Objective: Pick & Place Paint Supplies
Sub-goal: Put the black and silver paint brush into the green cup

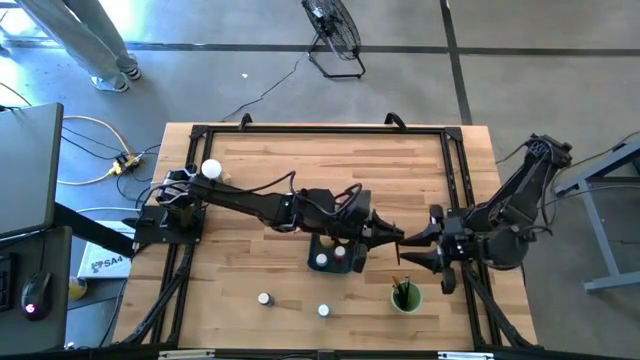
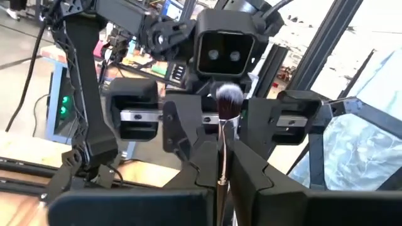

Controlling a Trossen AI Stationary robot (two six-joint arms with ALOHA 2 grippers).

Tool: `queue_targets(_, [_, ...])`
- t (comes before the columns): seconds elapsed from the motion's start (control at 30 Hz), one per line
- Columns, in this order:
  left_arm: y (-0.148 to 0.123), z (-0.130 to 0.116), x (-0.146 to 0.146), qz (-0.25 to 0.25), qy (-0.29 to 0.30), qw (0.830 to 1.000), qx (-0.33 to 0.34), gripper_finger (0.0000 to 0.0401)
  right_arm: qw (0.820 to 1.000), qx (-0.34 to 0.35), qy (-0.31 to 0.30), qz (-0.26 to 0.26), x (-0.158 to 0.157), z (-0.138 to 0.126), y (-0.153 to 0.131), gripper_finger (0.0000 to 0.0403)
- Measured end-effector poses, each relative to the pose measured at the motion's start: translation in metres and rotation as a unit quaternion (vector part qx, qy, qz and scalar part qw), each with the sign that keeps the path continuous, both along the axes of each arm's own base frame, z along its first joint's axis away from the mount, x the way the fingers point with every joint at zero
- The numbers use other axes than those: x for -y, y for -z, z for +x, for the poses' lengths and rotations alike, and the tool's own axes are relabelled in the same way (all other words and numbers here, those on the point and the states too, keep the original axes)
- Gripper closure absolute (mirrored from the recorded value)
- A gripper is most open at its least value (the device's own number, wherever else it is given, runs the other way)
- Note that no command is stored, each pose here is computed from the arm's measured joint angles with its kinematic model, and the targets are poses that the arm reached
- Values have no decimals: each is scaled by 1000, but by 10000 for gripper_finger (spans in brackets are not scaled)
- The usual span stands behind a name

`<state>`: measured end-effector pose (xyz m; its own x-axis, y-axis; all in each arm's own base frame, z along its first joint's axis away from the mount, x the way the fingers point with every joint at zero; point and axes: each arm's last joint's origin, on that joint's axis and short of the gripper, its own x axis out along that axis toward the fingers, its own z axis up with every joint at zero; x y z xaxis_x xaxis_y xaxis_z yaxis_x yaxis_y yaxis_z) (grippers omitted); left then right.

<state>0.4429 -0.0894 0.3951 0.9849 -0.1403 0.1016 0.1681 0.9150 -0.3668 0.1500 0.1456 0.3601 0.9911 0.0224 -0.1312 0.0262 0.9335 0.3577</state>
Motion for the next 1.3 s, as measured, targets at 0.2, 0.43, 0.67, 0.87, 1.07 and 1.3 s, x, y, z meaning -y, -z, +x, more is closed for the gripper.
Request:
queue_targets(0.2, [1, 0, 0, 3, 5, 1000, -4, 390, 999, -31, -15, 18, 11, 9, 5, 277])
queue_targets(0.43, [6, 0, 0, 10, 0, 999, -32, 390, 997, -45, -47, 34, 23, 21, 5, 282])
queue_targets(0.67, [9, 0, 0, 13, -1, 999, -44, 390, 997, -48, -47, 35, 32, 28, 6, 302])
queue_targets(0.87, [9, 1, 0, 13, -9, 999, -46, 390, 997, -50, -54, 31, 34, 30, 6, 332])
queue_targets(1.07, [10, 1, 0, 13, -10, 999, -48, 390, 997, -50, -55, 25, 34, 30, 6, 376])
queue_targets(1.3, [9, 0, 0, 14, -10, 999, -49, 390, 997, -49, -57, 15, 34, 30, 6, 380])
